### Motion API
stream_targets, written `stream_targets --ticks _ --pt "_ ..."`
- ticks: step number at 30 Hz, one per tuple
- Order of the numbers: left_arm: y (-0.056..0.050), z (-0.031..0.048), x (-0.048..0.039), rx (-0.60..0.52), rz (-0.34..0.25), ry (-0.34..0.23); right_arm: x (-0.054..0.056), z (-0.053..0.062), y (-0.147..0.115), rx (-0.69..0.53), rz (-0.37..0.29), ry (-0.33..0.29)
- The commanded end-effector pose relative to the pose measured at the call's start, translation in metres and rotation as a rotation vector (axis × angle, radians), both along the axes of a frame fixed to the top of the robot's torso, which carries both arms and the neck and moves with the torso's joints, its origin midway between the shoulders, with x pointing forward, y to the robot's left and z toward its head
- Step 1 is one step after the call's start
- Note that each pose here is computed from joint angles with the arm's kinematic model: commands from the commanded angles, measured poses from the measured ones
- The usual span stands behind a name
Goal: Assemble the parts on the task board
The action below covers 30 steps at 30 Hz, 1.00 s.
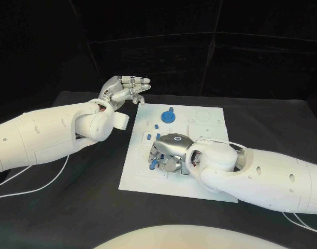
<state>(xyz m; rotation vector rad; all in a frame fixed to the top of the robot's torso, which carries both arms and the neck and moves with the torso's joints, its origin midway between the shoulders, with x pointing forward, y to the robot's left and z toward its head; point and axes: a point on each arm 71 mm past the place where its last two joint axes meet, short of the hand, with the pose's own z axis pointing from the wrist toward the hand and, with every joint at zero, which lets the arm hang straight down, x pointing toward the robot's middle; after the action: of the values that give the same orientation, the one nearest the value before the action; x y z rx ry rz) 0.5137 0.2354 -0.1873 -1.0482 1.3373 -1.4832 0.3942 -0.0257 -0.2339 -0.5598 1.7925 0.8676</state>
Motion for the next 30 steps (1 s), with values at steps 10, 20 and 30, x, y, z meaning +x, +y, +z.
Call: stream_targets --ticks 10,20,30 --pt "0.001 0.0015 -0.0002 -0.006 -0.007 -0.002 -0.002 -0.003 0.008 -0.039 0.02 -0.006" --pt "0.001 0.0015 -0.0002 -0.007 -0.009 0.0 -0.002 -0.002 0.012 -0.029 0.017 -0.019" --pt "0.0 0.0013 -0.0003 -0.007 -0.012 0.002 -0.002 0.0 0.012 -0.006 0.008 -0.032"
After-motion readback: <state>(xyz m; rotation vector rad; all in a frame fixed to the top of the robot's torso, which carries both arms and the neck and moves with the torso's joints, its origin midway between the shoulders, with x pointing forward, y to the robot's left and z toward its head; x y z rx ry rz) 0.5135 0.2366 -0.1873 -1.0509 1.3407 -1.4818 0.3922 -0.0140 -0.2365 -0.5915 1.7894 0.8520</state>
